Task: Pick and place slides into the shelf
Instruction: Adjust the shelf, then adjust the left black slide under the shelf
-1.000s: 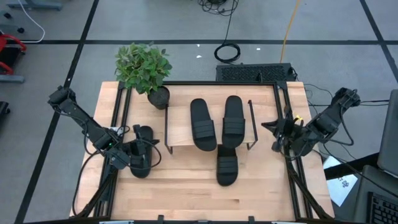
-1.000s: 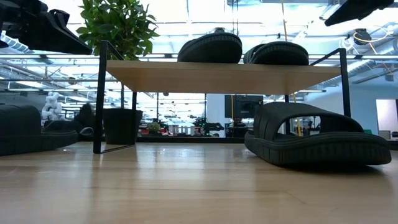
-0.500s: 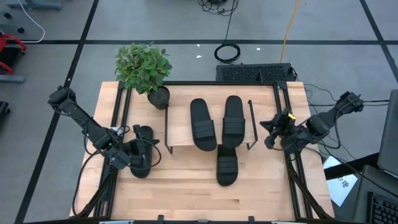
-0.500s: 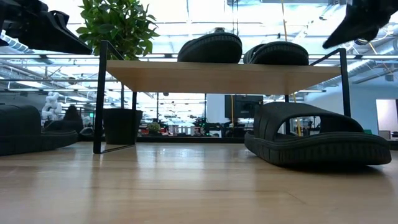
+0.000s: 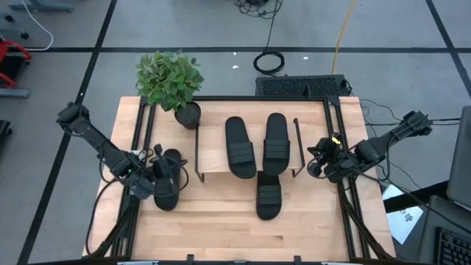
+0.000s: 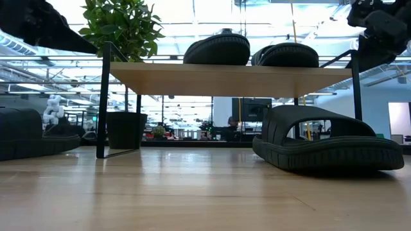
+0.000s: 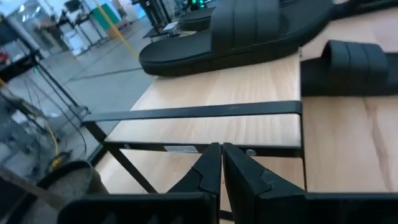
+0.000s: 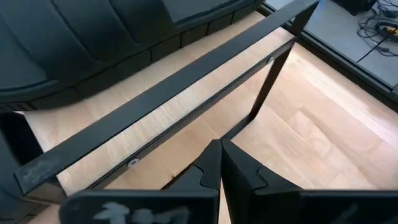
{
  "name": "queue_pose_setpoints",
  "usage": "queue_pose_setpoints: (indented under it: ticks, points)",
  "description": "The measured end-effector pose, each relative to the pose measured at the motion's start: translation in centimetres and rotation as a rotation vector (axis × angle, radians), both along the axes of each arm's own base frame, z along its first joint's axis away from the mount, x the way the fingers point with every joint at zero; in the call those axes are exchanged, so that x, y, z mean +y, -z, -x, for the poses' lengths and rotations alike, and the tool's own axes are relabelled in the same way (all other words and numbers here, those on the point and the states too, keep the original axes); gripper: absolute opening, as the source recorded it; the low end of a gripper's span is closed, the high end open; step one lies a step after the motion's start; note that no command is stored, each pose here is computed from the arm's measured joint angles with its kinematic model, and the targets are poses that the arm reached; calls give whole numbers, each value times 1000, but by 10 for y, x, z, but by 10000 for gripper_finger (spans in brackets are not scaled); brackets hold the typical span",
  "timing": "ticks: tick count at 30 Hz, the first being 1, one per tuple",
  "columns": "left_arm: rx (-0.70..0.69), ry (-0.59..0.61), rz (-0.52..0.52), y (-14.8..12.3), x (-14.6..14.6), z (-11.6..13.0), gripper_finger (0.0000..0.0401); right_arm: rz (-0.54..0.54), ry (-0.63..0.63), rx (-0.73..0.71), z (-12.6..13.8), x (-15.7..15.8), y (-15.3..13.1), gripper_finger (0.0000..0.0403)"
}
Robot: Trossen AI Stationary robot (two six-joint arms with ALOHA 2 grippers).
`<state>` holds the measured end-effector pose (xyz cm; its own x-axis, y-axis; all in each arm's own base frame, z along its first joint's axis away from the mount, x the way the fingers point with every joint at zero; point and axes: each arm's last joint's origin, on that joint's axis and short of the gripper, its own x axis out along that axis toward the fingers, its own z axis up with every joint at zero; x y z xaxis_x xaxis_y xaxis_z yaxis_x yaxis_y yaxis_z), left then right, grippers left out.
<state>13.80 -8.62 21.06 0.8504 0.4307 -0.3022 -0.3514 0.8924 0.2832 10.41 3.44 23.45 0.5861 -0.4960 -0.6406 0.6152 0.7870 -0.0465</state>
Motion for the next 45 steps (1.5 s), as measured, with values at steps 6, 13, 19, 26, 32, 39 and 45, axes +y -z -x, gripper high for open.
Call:
queue_pose_setpoints:
  ticks: [6, 13, 19, 26, 32, 39, 45]
  points:
    - [27, -64, 40, 8, 6, -13, 21, 14, -54, -30, -6, 4, 3, 0]
    - [56, -74, 36, 14, 10, -28, 21, 0, -78, -43, -9, 6, 6, 0]
    - [48, -69, 37, 12, 11, -31, 21, -63, -180, -91, -18, 12, 1, 0]
    - [50, -66, 32, 12, 11, -31, 21, -123, -266, -123, -24, 18, -2, 0]
    - [49, -69, 32, 12, 12, -31, 21, -96, -218, -85, -19, 15, 1, 0]
    - [54, -91, 18, 12, 13, -29, 21, -118, -200, -24, -14, 13, 6, 0]
    - [62, -117, -42, 12, 14, -24, 21, -122, -189, -16, -11, 11, 5, 0]
